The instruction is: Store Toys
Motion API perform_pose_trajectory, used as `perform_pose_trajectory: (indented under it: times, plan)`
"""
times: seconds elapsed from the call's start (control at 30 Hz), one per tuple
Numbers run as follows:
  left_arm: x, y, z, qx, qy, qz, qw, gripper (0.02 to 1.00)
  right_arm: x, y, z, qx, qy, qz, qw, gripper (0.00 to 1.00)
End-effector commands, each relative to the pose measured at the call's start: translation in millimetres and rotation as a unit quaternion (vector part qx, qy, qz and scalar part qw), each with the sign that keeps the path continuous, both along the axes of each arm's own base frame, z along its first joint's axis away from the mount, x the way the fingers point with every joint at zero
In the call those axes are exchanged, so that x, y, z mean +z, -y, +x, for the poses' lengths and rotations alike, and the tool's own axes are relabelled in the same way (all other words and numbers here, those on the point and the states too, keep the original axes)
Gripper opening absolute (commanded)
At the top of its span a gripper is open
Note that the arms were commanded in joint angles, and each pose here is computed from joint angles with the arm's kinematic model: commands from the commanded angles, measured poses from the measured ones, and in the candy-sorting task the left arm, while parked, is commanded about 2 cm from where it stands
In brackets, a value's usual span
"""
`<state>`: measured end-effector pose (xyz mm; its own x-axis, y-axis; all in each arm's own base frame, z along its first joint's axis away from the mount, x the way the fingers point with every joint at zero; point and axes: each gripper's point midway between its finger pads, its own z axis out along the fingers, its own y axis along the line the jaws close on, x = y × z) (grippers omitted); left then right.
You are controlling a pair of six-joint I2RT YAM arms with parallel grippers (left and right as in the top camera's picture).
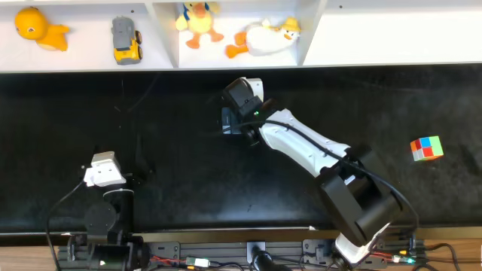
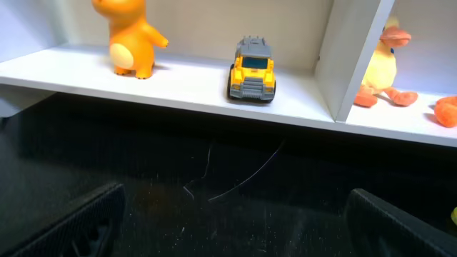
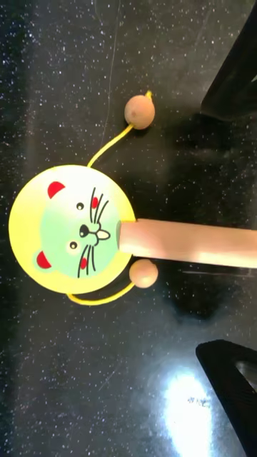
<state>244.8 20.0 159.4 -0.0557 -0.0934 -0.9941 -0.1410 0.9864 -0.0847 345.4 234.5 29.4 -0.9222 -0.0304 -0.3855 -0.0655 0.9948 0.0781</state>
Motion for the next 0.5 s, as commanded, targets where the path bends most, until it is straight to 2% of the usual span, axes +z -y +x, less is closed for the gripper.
perform_pose_trajectory:
  times: [0.03, 0.33, 0.5]
  plan:
    - [0.6, -1.8, -0.6, 0.004, 0.001, 0.011, 1.000, 0.998, -1.8, -5.7, 5.2, 0.006, -0.004, 0.006, 1.000, 1.000]
    - [0.7, -1.8, -0.6, 0.004, 0.001, 0.011, 1.000, 0.998, -12.9, -9.4, -0.2, 0.013, -0.025, 0.013, 1.000, 0.991]
    - [0.7, -1.8, -0.6, 0.004, 0.001, 0.011, 1.000, 0.998, -14.5, -9.2, -0.7, 0.013, -0.028, 0.012, 0.999, 0.886]
